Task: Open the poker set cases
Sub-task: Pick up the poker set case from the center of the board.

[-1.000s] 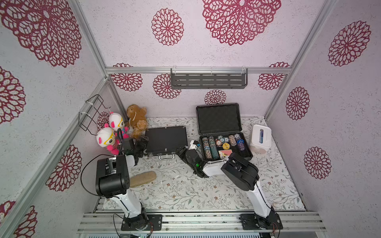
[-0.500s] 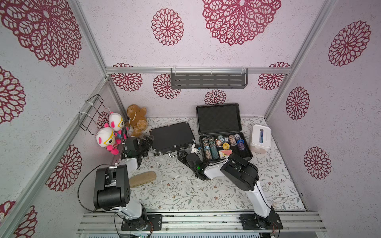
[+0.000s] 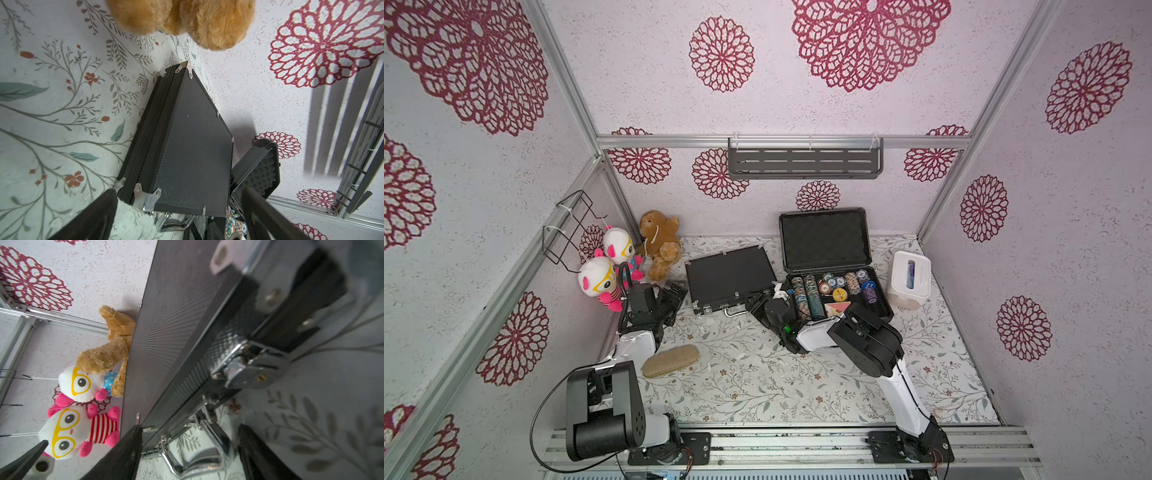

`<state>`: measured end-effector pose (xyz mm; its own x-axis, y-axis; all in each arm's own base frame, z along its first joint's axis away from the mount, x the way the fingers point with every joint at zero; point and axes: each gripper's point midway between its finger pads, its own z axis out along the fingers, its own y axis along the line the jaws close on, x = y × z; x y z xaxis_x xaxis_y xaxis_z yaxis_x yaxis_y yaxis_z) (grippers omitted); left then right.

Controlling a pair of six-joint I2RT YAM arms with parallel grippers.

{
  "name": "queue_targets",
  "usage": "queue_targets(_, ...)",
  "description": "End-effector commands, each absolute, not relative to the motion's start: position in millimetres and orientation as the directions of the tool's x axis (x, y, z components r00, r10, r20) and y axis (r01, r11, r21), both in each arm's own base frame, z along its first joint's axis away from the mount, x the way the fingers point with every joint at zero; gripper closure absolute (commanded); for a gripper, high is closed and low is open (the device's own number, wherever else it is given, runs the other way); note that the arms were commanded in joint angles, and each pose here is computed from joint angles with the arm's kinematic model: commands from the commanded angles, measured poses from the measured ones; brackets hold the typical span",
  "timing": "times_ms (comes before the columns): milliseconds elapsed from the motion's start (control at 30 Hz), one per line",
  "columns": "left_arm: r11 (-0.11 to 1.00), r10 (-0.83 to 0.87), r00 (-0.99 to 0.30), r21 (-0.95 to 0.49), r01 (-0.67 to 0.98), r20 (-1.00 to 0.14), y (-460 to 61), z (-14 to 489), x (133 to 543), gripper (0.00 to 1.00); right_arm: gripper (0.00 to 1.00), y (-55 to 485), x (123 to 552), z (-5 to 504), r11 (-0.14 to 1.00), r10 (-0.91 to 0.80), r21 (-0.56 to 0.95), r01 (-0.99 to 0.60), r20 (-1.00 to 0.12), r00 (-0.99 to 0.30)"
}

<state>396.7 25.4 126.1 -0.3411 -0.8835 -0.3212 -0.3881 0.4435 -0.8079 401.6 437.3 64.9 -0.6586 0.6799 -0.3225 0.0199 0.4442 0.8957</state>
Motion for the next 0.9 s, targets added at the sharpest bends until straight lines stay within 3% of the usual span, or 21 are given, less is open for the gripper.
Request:
queue_targets(0,0.455,-0.879,-0.345,-0.798,-0.396,-0.33,25.4,123.8,390.8,0.03,0.27,452.4,396.5,65.0,0.369,0.685,0.928,0.04,-0.243,-0.686)
queue_targets(367,0.447,-0.883,-0.338,-0.806,-0.388,-0.326,26.0,131.2,384.6,0.03,0.4,458.4,388.2,76.1,0.27,0.75,0.96,0.076,-0.16,-0.642)
queue_targets(867,0.438,-0.888,-0.334,-0.806,-0.399,-0.317,27.8,127.0,378.1,0.03,0.44,456.2,379.7,61.8,0.246,0.794,0.959,0.141,-0.116,-0.597)
